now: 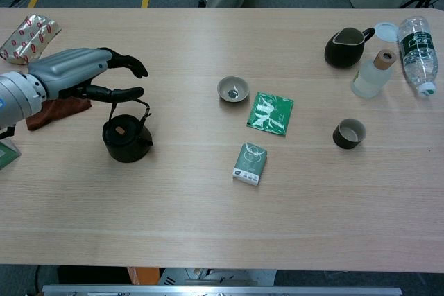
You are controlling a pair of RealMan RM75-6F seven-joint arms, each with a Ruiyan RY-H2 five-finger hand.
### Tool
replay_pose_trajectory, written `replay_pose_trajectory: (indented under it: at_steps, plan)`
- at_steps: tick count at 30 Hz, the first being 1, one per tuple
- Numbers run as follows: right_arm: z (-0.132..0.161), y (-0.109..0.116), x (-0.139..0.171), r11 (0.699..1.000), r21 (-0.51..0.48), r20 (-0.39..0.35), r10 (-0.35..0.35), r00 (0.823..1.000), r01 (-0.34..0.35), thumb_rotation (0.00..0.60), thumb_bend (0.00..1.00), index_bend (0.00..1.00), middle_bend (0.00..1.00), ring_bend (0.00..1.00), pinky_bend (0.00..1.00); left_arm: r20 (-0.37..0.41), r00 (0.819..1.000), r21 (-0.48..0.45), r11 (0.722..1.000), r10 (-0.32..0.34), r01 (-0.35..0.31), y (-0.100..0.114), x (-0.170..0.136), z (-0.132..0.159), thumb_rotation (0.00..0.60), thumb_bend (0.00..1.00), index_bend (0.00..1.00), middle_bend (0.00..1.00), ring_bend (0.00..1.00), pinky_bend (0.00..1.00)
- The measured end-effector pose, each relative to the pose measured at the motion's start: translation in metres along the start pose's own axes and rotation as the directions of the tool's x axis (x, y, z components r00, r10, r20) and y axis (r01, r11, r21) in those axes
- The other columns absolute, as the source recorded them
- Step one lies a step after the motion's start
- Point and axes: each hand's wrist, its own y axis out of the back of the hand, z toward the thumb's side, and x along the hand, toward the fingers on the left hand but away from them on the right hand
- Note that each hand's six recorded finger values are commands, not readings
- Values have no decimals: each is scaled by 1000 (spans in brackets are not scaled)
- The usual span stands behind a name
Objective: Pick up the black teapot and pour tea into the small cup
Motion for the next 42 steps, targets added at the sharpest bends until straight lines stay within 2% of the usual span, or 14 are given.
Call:
replay_pose_trajectory:
  at_steps: [10, 23, 42]
  plan:
    - [-4, -3, 1, 1000, -7, 8, 6, 1000, -6, 600, 141, 343, 295, 182, 261, -47, 998, 79, 996, -46, 49, -23, 27, -2, 85, 184, 254, 288, 164, 56]
    - [-9, -6, 5, 1000, -14, 23, 9, 1000, -9, 600, 141, 343, 295, 182, 261, -95, 993, 98, 992, -75, 84, -41, 39, -7, 85, 184, 286, 321, 177, 56]
    - [-16, -8, 10, 1000, -23, 45, 10, 999, -9, 600, 141, 343, 295, 181, 261, -85, 996, 114, 993, -35, 45, -42, 38, -3, 90, 184, 389, 479, 324, 56]
